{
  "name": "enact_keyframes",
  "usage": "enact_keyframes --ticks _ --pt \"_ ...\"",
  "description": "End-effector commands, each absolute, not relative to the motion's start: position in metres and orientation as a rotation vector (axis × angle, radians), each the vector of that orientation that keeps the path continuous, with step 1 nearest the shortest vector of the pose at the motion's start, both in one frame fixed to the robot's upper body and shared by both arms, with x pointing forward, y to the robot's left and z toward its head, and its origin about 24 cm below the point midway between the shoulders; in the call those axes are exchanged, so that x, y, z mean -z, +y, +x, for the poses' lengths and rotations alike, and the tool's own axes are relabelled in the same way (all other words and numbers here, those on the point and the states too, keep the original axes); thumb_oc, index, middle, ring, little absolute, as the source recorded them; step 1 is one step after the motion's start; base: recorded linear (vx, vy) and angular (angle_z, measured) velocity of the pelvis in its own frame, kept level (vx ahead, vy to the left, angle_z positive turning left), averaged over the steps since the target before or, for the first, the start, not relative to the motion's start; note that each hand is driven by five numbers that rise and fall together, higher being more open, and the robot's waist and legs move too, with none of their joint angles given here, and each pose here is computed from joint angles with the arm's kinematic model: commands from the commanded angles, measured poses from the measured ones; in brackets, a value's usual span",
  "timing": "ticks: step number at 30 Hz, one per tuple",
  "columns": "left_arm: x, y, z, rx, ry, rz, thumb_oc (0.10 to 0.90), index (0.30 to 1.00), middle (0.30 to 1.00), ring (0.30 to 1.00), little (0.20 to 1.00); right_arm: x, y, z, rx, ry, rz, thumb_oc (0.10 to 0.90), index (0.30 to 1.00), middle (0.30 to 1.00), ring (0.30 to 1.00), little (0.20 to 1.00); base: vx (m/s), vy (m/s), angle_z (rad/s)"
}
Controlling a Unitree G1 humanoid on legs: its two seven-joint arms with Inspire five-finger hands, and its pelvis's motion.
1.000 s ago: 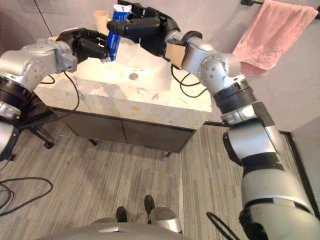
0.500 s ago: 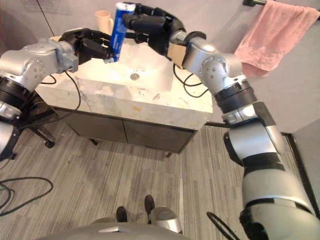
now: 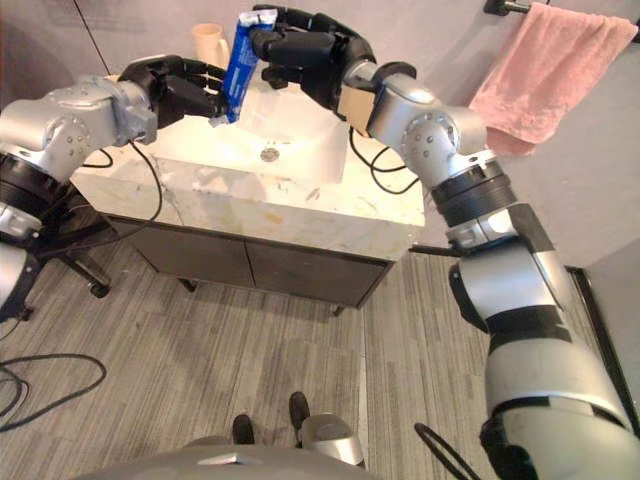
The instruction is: Organize the bathroom.
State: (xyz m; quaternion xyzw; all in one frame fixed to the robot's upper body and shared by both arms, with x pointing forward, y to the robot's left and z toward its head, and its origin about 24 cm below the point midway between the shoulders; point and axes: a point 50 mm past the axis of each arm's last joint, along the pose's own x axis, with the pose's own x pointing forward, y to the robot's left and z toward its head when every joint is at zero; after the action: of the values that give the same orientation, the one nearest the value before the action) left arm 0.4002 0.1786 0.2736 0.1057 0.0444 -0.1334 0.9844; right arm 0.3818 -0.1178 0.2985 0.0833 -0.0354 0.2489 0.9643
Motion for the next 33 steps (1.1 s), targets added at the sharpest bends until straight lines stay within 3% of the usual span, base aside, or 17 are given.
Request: enact_keyframes --ticks 1,14,19,25,33 --pt "-0.331 0.176 0.401 0.202 -0.141 0.172 0.800 0.900 0.900 0.900 0.900 -0.334 -0.109 0.374 -0.616 -0.243 0.294 0.400 0.300 0.300 0.300 0.300 0.00 0.000 0.00" --pt "-0.369 0.200 0.384 0.107 -0.284 0.066 0.800 0.900 0.900 0.900 0.900 -0.352 -0.121 0.367 -0.553 -0.280 0.291 0.400 0.300 0.300 0.300 0.300 0.00 0.000 0.02" --pt "-0.390 0.222 0.375 -0.073 -0.414 0.103 0.800 0.900 0.900 0.900 0.900 -0.356 -0.124 0.368 -0.537 -0.279 0.284 0.400 0.300 0.300 0.300 0.300 0.00 0.008 0.03" --pt "-0.444 0.265 0.340 -0.531 -0.626 0.340 0.800 0.900 0.900 0.900 0.900 -0.362 -0.136 0.370 -0.516 -0.275 0.270 0.400 0.300 0.300 0.300 0.300 0.00 0.017 0.03" --pt "-0.469 0.330 0.297 -0.885 -0.538 0.487 0.800 0.900 0.900 0.900 0.900 -0.372 -0.140 0.364 -0.513 -0.290 0.240 0.400 0.300 0.300 0.300 0.300 0.00 0.024 0.09"
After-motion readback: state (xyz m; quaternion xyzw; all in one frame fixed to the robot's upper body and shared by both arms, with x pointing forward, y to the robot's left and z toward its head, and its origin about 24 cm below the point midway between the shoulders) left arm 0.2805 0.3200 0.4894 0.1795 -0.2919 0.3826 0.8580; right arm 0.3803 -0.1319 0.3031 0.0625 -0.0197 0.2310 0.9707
